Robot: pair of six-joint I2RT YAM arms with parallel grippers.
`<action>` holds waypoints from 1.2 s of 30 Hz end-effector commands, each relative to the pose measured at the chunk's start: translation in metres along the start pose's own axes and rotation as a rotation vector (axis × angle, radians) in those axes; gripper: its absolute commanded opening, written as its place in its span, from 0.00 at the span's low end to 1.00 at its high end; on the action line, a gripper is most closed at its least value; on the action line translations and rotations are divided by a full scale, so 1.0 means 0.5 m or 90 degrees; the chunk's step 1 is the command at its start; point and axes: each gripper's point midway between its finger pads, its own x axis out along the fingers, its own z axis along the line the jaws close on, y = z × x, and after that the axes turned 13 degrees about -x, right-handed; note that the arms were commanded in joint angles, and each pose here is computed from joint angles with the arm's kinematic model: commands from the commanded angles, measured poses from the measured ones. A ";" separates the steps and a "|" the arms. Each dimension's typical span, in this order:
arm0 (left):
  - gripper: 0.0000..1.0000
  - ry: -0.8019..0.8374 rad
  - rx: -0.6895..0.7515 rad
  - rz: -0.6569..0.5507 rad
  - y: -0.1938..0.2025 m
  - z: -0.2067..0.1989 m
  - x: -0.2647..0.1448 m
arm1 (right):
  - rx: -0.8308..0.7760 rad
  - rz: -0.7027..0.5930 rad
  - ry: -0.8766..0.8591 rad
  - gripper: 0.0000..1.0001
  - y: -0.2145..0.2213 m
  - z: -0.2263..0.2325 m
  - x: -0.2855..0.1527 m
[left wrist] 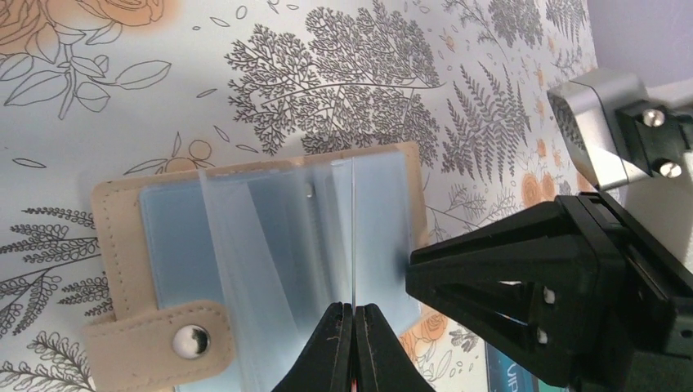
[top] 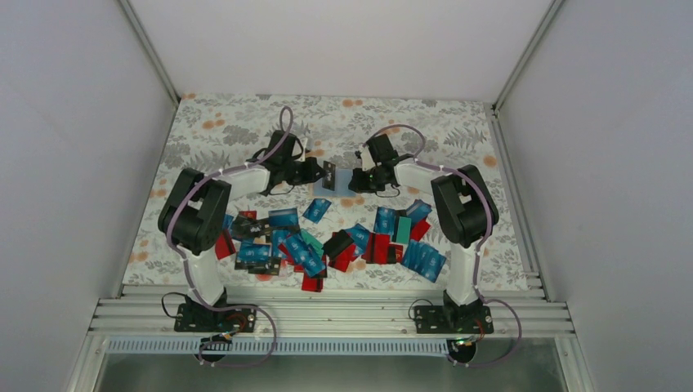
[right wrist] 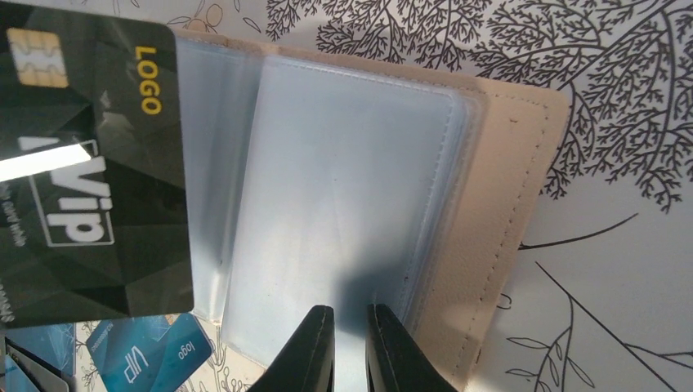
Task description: Put the credit cards into the card holder
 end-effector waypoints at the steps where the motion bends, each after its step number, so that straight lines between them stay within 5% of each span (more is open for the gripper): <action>1: 0.02 0.019 -0.013 -0.012 -0.016 -0.001 0.006 | 0.014 0.037 0.014 0.13 0.043 -0.015 0.004; 36: 0.02 0.041 -0.056 -0.026 -0.017 0.016 0.018 | 0.016 0.039 -0.002 0.09 0.047 -0.007 0.005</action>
